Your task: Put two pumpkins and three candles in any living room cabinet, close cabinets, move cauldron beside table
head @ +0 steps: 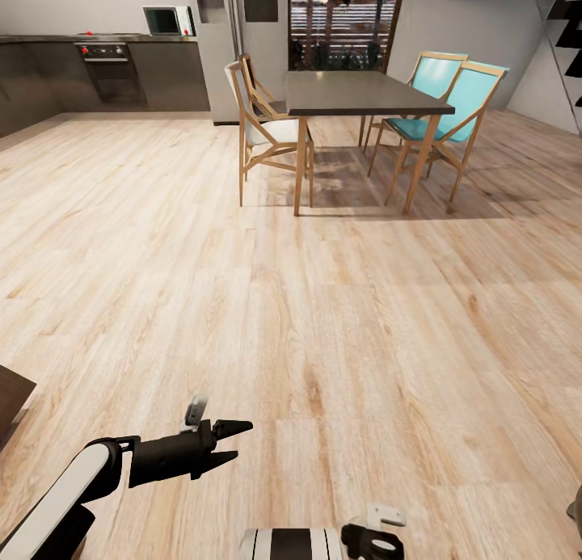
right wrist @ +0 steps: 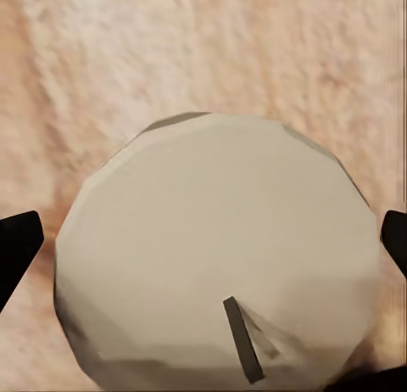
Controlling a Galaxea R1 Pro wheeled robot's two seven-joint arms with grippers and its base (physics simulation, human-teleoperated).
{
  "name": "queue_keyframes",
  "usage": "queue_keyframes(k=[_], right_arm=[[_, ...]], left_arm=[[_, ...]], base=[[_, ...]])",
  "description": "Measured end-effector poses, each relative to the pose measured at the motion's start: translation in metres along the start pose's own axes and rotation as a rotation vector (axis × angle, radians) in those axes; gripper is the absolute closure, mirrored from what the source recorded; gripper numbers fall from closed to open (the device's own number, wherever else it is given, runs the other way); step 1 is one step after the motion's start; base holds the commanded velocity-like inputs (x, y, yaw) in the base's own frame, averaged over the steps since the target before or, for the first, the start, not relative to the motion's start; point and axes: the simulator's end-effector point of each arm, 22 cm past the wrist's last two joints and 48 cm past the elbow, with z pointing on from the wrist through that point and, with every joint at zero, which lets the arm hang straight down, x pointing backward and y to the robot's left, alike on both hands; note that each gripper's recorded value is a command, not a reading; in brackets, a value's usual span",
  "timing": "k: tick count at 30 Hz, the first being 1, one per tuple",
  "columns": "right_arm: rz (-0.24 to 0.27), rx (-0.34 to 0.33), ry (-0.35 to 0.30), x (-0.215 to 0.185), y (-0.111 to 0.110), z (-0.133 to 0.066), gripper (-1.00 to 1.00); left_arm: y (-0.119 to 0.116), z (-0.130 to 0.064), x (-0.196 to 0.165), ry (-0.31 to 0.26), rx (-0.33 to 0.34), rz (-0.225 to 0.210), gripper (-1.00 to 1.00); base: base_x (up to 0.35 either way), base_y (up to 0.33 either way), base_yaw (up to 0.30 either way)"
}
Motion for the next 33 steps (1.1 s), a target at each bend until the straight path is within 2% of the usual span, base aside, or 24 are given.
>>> queue_keyframes(k=[33], right_arm=[[-0.003,0.02,0.015,0.0075,-0.0048,0.0038,-1.0]], left_arm=[[0.0069,0.0028,0.0002,0.006,-0.006,-0.014,-1.0]], base=[[0.0,0.0,0.0]])
